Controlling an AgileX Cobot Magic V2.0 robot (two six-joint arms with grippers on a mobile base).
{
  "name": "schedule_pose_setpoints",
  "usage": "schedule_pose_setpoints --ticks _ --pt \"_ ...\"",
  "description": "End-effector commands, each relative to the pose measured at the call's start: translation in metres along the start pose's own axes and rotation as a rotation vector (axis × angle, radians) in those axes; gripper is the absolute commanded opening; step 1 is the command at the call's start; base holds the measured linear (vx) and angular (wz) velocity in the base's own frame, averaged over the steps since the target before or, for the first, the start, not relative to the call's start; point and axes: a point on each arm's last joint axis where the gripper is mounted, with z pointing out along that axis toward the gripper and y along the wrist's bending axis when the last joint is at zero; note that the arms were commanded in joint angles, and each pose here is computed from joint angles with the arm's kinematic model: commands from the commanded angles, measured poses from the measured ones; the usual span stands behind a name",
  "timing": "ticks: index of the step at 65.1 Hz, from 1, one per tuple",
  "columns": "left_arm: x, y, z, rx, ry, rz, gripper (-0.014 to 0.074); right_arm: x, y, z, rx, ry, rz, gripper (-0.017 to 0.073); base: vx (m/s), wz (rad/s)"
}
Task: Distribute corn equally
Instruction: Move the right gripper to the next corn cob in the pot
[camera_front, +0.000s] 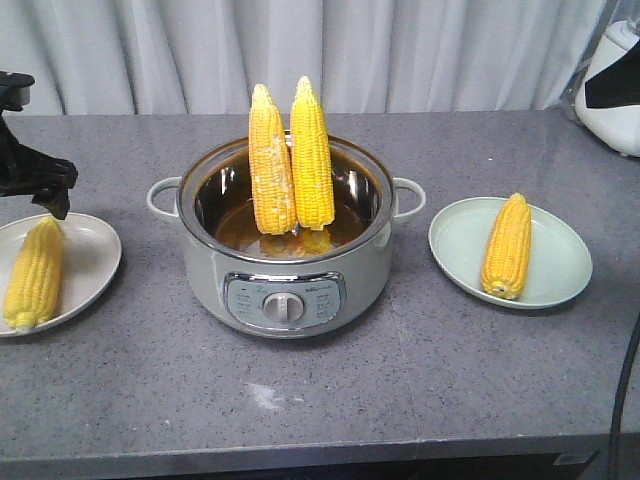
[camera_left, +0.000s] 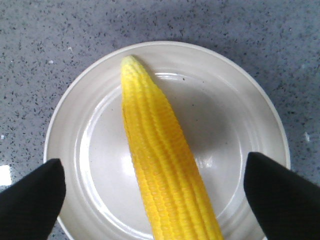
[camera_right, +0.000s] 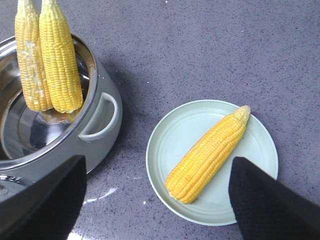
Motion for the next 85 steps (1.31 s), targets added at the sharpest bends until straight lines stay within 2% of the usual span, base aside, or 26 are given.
schedule_pose_setpoints --ticks 1,17,38,60,85 --pt "-0.004 0.003 -0.036 -0.001 -0.145 -0.010 0.0689 -0.009 0.010 -0.017 0.002 -0.101 -0.027 0.0562 0.00 0.00" --pt "-0.001 0.003 -0.068 0.021 -0.263 -0.024 0.0658 -0.009 0.011 -0.016 0.001 -0.100 -0.027 0.0562 0.00 0.00" --pt "0.021 0.007 -0.139 0.038 -0.474 -0.043 0.0637 -0.009 0.010 -0.017 0.003 -0.101 -0.027 0.0562 0.00 0.00" --pt "0.069 0.008 -0.212 0.071 -0.677 -0.061 0.0607 -0.009 0.010 -0.017 0.003 -0.101 -0.027 0.0562 0.00 0.00" --pt "0.141 0.005 -0.222 0.080 -0.821 -0.070 0.0591 -0.009 0.010 -0.017 0.003 -0.101 -0.027 0.0562 0.00 0.00"
